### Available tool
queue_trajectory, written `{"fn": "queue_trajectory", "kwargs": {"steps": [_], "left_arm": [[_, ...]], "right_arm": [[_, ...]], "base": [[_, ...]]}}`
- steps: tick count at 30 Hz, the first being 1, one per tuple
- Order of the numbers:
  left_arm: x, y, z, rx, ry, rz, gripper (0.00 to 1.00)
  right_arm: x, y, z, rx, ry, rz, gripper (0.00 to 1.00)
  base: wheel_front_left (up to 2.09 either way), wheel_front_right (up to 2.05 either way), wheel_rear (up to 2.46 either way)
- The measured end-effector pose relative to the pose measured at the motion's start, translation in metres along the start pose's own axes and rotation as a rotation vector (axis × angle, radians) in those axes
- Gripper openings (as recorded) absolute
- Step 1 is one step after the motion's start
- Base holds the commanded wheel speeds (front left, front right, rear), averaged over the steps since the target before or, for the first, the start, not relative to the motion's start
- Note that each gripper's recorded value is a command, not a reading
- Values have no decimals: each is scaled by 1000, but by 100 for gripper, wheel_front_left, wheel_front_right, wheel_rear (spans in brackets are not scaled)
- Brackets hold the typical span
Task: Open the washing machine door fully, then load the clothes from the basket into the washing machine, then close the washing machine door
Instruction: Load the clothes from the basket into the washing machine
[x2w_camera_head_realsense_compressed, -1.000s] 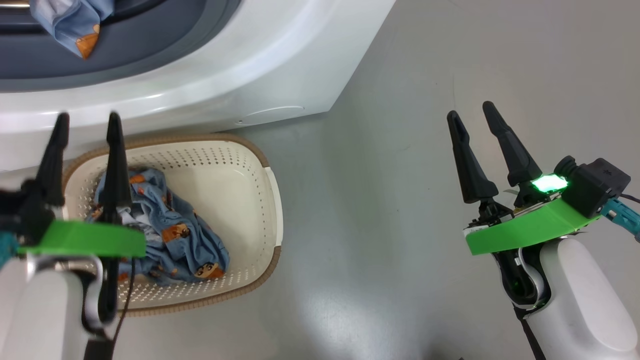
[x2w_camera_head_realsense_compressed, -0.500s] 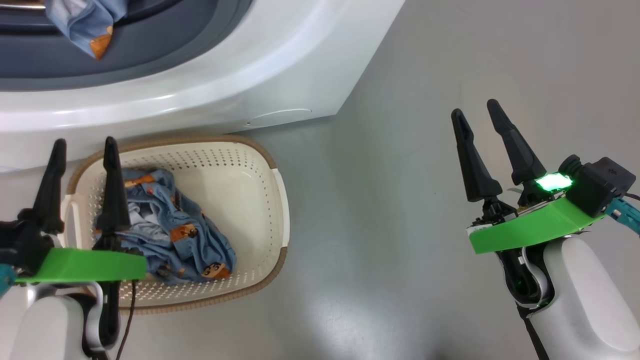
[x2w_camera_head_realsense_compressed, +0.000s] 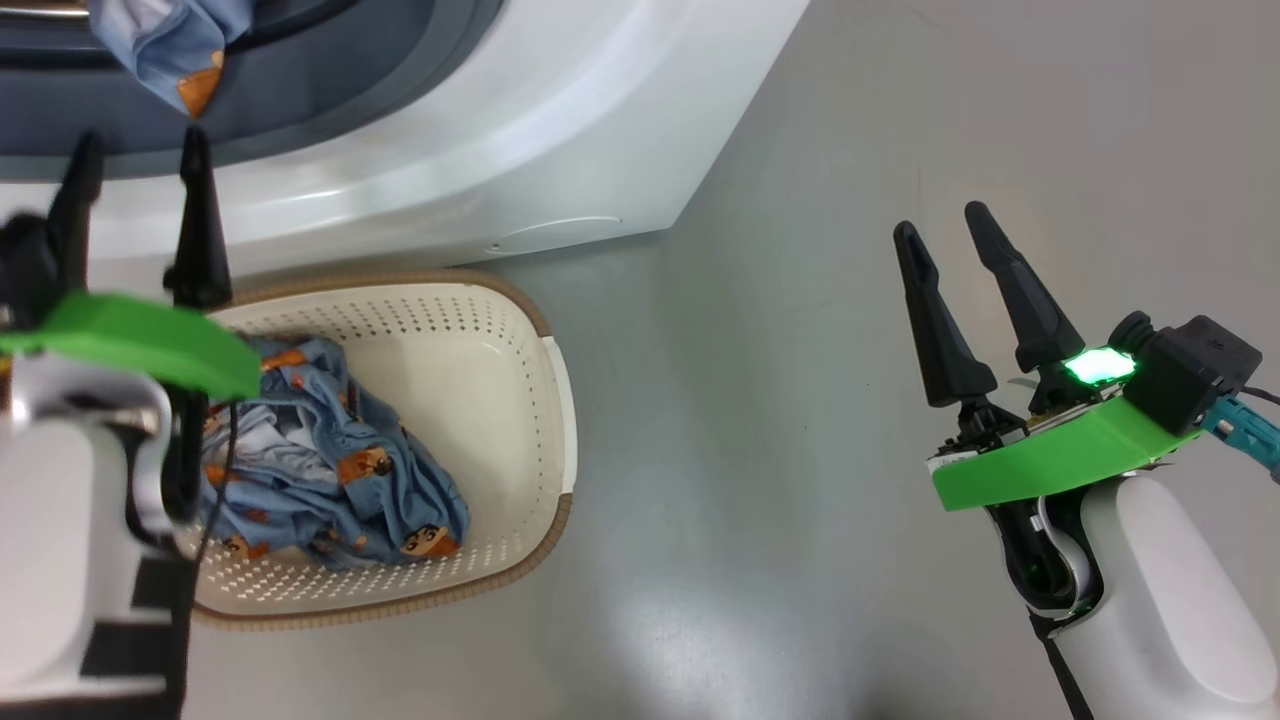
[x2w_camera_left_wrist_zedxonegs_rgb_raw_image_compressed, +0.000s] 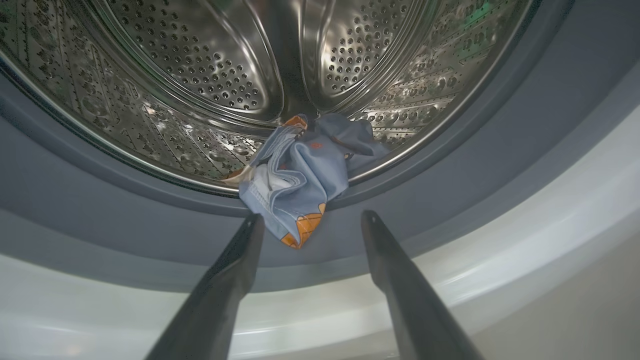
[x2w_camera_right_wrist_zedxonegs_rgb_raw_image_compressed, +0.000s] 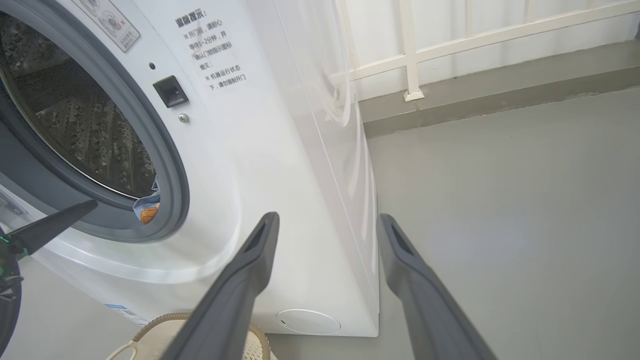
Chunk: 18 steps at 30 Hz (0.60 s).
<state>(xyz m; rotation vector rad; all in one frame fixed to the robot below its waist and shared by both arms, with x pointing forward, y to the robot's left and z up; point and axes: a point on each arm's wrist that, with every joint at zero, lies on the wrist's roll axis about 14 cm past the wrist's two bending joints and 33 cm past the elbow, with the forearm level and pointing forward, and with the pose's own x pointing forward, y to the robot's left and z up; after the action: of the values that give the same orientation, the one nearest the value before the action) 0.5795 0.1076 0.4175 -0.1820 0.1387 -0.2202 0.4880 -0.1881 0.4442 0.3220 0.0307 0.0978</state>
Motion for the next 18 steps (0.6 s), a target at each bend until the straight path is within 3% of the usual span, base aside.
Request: {"fn": "queue_trajectory", "kwargs": {"steps": [18], "left_arm": [[71,-6,-34,-8,225,-20,100]], "right_arm": [[-8,-13,0,-10,7,-45,100]], "base": [[0,0,0]]}}
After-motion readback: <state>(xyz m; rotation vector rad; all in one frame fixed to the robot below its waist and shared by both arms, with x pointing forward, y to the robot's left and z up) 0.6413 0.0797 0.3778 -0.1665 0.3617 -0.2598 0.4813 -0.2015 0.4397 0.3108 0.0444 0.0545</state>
